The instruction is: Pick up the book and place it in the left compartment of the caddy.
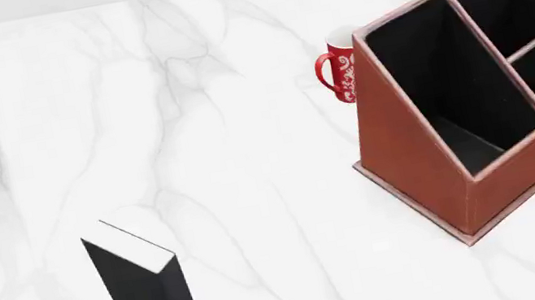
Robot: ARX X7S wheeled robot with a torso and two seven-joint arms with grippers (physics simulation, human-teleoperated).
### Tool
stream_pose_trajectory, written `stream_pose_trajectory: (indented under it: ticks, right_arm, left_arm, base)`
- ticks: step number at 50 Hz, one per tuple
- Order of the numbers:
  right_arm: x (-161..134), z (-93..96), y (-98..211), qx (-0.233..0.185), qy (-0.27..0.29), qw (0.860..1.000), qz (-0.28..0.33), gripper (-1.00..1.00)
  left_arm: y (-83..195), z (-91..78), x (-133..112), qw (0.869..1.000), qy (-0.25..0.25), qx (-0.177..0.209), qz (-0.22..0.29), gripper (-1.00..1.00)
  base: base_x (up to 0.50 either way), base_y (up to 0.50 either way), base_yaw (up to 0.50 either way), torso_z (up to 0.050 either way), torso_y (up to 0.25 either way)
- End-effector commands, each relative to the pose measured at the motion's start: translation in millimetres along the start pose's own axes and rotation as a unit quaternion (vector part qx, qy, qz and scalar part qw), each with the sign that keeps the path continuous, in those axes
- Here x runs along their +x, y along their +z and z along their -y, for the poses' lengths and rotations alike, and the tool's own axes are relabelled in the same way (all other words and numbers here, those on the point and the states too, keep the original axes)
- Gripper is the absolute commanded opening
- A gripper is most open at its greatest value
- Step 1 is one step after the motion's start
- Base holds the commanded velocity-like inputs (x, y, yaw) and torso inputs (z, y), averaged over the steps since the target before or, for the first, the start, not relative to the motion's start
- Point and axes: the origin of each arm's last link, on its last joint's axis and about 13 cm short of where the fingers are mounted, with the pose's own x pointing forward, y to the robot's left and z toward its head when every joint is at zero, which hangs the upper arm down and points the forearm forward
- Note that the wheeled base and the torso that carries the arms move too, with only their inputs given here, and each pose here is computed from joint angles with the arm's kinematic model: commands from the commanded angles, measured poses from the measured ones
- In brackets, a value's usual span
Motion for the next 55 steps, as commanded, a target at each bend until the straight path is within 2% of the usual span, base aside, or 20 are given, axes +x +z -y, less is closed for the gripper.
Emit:
stream_pose_trajectory:
  ticks: [1, 6, 7, 8, 17, 20, 22, 23, 26, 38, 46, 55]
  right_arm:
    - [-1, 0.1, -1, -0.008, -0.003, 1.000, 0.000, 1.00]
    - [-3, 0.0, 2, -0.010, -0.004, 1.000, 0.001, 1.00]
    - [0, 1.1, 0, -0.006, -0.007, 1.000, 0.000, 1.00]
    - [-3, 1.0, 2, -0.006, -0.007, 1.000, 0.001, 1.00]
    - [-4, 0.9, 9, -0.004, -0.003, 1.000, 0.009, 1.00]
    - [-5, 1.5, 21, -0.001, -0.005, 1.000, 0.026, 1.00]
    - [-5, 2.2, 31, 0.002, -0.007, 0.999, 0.043, 1.00]
    - [-6, 2.2, 37, 0.002, -0.007, 0.999, 0.051, 1.00]
    - [-9, 2.2, 54, 0.007, -0.006, 0.997, 0.076, 1.00]
    - [-22, 2.8, 104, 0.017, -0.012, 0.988, 0.153, 1.00]
    - [-34, 11.5, 133, 0.028, -0.049, 0.977, 0.205, 1.00]
    - [-42, 22.6, 147, 0.028, -0.073, 0.971, 0.228, 1.00]
  left_arm:
    - [-1, -1.1, -2, 1.000, -0.002, -0.004, -0.002, 1.00]
    - [3, -2.9, -5, 1.000, 0.003, 0.001, -0.007, 1.00]
    - [-4, -3.1, -5, 1.000, 0.004, 0.006, -0.009, 1.00]
    - [4, -2.7, -4, 1.000, 0.004, 0.003, 0.001, 1.00]
    - [15, -0.4, -6, 1.000, 0.010, 0.027, 0.012, 1.00]
    - [26, -0.4, -6, 0.999, 0.009, 0.024, 0.027, 1.00]
    - [36, -0.7, -8, 0.998, 0.011, 0.035, 0.043, 1.00]
    - [41, -1.3, -9, 0.998, 0.011, 0.024, 0.050, 1.00]
    - [63, 0.1, -16, 0.996, 0.013, 0.036, 0.079, 1.00]
    - [106, -2.5, -33, 0.990, 0.028, 0.033, 0.135, 1.00]
    - [112, -3.9, -38, 0.987, 0.032, 0.030, 0.154, 1.00]
    - [120, -4.0, -43, 0.985, 0.035, 0.030, 0.166, 1.00]
  base:
    - [0.00, 0.00, 0.00, 0.000, 0.000]
    - [0.00, 0.00, 0.00, 0.000, 0.000]
    - [0.00, 0.00, 0.00, 0.000, 0.000]
    - [0.00, 0.00, 0.00, 0.000, 0.000]
    - [0.00, 0.00, 0.00, 0.000, 0.000]
    - [0.00, 0.00, 0.00, 0.000, 0.000]
    - [0.00, 0.00, 0.00, 0.000, 0.000]
    - [0.00, 0.00, 0.00, 0.000, 0.000]
    - [0.00, 0.00, 0.00, 0.000, 0.000]
    - [0.00, 0.00, 0.00, 0.000, 0.000]
    - [0.00, 0.00, 0.00, 0.000, 0.000]
    - [0.00, 0.00, 0.00, 0.000, 0.000]
